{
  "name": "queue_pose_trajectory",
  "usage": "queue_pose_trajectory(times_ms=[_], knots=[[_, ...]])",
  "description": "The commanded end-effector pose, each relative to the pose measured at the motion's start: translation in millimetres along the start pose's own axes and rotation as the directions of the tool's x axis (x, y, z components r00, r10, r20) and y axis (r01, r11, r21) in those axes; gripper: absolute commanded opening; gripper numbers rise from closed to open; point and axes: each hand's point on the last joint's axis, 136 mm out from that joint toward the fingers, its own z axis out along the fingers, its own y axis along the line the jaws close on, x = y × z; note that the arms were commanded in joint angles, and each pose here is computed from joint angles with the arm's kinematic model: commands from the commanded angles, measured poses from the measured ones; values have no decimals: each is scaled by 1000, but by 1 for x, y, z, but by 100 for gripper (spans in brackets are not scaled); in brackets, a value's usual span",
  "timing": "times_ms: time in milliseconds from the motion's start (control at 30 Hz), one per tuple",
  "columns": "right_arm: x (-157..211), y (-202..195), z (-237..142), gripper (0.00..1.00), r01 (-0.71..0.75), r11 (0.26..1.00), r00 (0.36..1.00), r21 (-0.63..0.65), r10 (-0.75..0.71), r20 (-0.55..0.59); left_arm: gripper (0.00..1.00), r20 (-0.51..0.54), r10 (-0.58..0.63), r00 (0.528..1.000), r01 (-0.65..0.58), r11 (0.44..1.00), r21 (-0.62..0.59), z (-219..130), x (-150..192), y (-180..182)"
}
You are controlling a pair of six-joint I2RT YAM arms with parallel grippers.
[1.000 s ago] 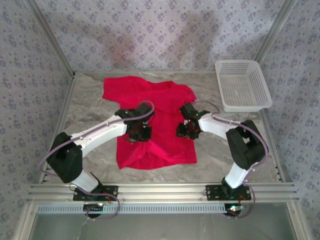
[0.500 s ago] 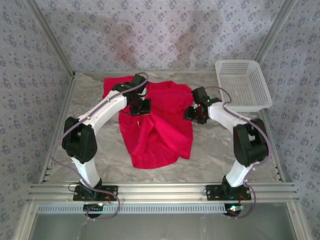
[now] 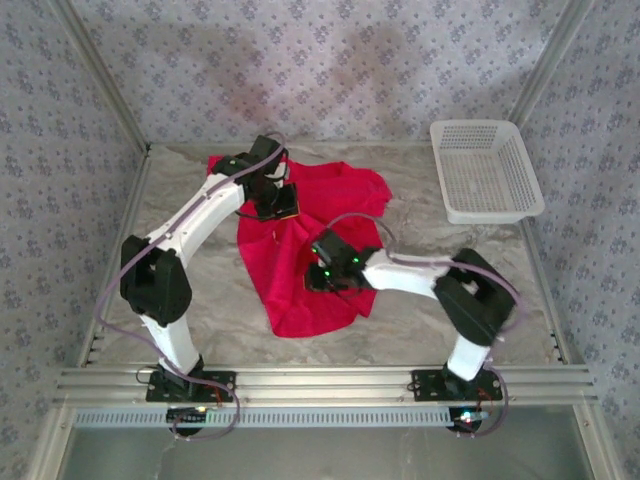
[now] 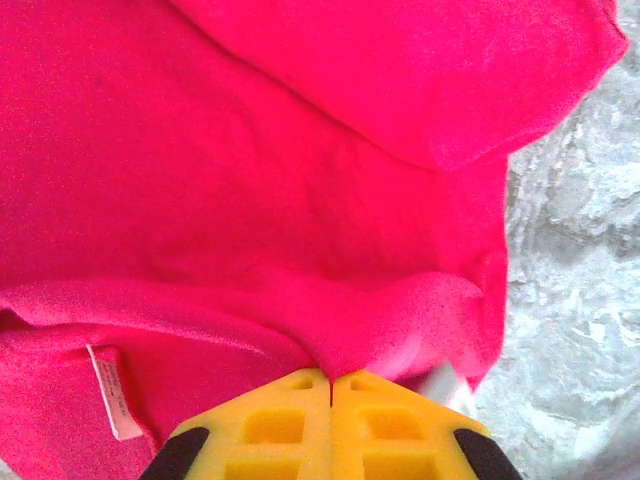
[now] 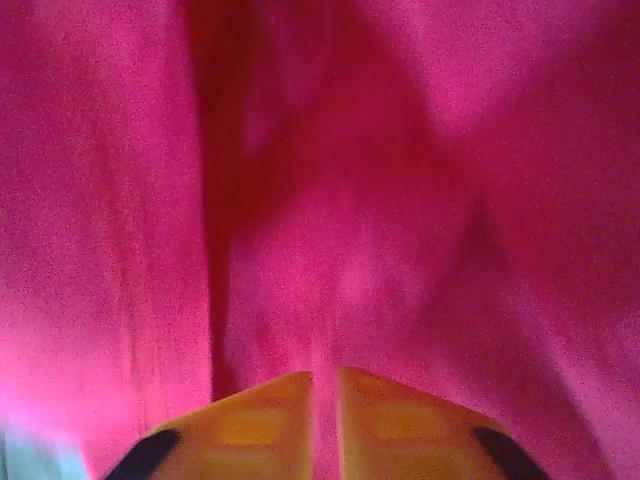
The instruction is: Fold the inside-out t-shirt
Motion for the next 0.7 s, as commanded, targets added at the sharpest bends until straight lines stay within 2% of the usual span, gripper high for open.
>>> queue_pose_trajectory(times_ms=[0,167,200,267,367,467,567,667], knots=[[-73,1,20,13,-170,985,960,3,165,227,0,70,-46,996,40,996,82,-50,-6,-24],[-146,5,24,17,-326,941,800,-87,324,506,0,121,-102,987,76,976,206,-81,-8,-60],[-157,3,22,19,-349,932,767,-94,342,543,0,134,-105,985,73,971,227,-88,-7,-68],[-175,-4,20,31,-376,921,729,-100,361,582,0,155,-112,982,66,959,276,-100,-4,-84],[-198,-11,27,62,-397,912,732,-98,380,566,0,183,-122,975,53,939,340,-117,-2,-104],[-215,-18,35,83,-427,903,743,-40,376,553,0,191,-123,974,38,916,399,-130,0,-123],[-223,-26,50,94,-483,876,744,-4,413,525,0,192,-103,976,9,898,440,-142,2,-142],[-221,-43,74,96,-581,814,714,4,506,484,0,193,-91,977,-12,881,473,-154,3,-155]])
